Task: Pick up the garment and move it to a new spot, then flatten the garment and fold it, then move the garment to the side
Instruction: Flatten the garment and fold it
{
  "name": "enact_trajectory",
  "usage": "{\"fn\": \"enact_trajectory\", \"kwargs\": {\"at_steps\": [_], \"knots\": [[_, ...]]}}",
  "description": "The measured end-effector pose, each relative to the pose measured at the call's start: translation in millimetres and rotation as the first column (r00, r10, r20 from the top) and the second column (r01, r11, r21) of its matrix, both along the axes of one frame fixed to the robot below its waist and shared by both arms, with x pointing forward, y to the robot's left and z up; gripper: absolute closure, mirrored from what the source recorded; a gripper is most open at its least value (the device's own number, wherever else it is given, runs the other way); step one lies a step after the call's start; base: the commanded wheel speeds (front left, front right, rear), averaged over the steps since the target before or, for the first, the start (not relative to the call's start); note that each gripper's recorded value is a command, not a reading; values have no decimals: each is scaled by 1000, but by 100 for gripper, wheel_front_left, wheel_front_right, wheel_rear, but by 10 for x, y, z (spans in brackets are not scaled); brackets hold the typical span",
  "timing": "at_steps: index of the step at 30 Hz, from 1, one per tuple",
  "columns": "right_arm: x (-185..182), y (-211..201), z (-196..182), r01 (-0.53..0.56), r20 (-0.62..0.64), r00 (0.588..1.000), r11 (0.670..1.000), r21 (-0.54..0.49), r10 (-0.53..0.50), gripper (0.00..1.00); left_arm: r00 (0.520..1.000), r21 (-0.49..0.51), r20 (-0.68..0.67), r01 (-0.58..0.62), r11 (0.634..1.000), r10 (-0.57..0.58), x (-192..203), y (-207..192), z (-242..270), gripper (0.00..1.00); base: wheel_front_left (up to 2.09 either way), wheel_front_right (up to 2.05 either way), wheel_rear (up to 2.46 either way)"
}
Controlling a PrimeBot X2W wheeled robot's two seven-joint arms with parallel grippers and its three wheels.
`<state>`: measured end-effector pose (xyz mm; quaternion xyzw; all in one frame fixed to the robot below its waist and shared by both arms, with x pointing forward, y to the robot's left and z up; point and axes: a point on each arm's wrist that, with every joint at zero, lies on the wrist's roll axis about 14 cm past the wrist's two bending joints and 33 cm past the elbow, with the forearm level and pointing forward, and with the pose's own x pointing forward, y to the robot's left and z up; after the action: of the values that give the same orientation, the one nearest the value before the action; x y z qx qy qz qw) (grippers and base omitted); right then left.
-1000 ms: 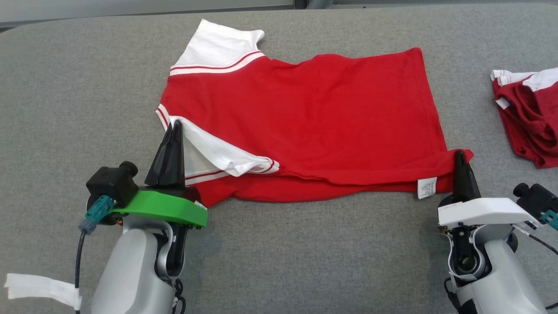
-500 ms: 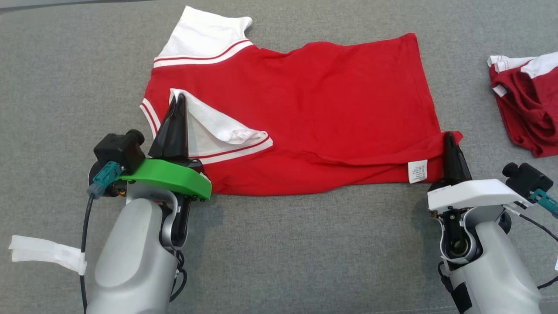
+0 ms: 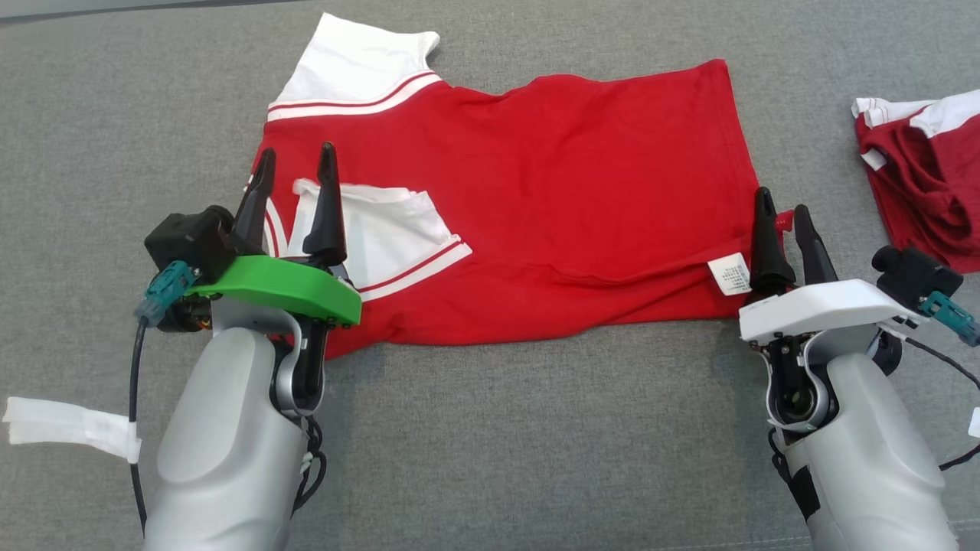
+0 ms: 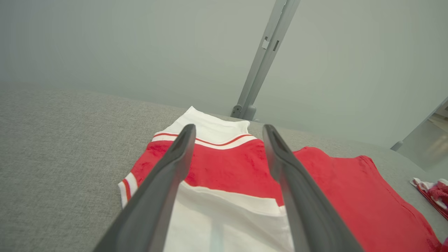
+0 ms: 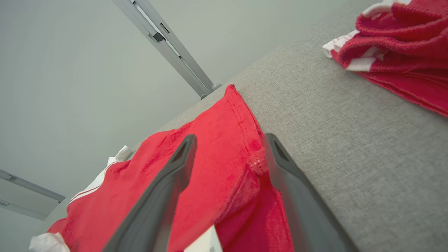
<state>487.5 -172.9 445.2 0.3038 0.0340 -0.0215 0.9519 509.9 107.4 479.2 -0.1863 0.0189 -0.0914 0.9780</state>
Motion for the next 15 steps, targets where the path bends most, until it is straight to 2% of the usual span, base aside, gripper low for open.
{"fn": "enact_trajectory", "kwargs": {"at_steps": [9,15], "knots": [[46,-83,343,17,103,995,996,-86,-8,0,998,-107,8,-66,992,67,-243,186,76,0,0,0,0],[-114,-132,515,30,153,988,988,-151,-6,0,993,-105,-48,-117,988,112,-621,347,-112,0,0,0,0]]}}
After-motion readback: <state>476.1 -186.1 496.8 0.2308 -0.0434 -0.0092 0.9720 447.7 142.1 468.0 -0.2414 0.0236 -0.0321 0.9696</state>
